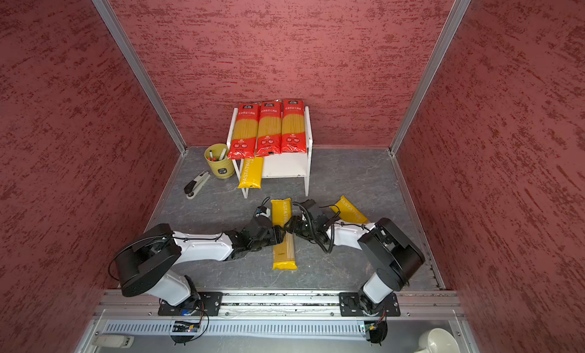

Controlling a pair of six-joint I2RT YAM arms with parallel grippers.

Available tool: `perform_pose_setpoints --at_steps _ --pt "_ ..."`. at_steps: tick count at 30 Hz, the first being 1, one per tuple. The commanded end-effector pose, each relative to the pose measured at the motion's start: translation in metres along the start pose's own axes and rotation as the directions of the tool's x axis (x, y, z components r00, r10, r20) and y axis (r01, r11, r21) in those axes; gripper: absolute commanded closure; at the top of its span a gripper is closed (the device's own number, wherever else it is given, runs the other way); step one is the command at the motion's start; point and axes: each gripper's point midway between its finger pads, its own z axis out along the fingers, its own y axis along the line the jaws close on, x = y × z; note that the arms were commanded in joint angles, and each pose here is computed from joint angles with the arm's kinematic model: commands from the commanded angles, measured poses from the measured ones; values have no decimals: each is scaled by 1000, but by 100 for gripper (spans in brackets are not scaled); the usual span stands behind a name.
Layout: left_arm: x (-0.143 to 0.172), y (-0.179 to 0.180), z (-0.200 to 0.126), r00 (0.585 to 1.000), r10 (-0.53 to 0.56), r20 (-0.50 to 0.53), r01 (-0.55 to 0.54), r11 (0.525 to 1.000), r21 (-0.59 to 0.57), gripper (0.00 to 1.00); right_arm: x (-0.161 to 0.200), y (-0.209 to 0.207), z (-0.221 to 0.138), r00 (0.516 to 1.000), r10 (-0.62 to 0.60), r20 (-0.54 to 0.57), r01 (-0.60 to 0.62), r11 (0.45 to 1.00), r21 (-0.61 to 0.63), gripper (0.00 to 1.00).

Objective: Arrange pasta packages on shelves
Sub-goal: Move the pasta bag to the center of the table, then pick up the pasta bag from the center of the table.

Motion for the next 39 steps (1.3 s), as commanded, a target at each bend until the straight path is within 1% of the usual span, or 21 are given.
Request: perform_pose_setpoints --at_steps 1,5,10,11,16,19,22,27,31,39 --pt "1 1 -5 1000 -28 -5 28 1000 -1 33 16 -8 0 997 38 -65 -38 999 -2 34" --pt "2 9 -6 999 -44 -1 44 999 -19 34 14 -13 -7 996 52 -70 -54 998 -23 34" --pt "0 16 -11 999 -46 8 46 998 -33 39 20 -11 -2 991 88 -98 -96 992 -80 37" --pt "1 17 -11 999 -46 7 47 998 -31 41 21 -10 0 991 91 -101 -100 990 -94 38" --pt "7 21 -6 997 -74 -6 74 997 -6 58 19 -2 11 990 87 -108 -104 981 -166 49" --pt "6 15 -4 997 -72 -11 72 997 19 65 19 8 11 991 83 -107 -106 966 -235 56" --pt "7 13 -4 997 -75 -12 76 996 38 70 20 13 9 990 84 -113 -113 953 -280 63" --pt "5 6 -6 998 -68 -2 68 995 68 74 22 16 7 989 92 -113 -124 938 -325 74" --pt "6 1 -7 998 -61 -4 61 995 78 74 22 15 5 990 94 -102 -123 935 -333 80" --pt "5 -1 -10 998 -59 2 59 995 85 74 24 13 5 990 94 -101 -123 934 -336 85"
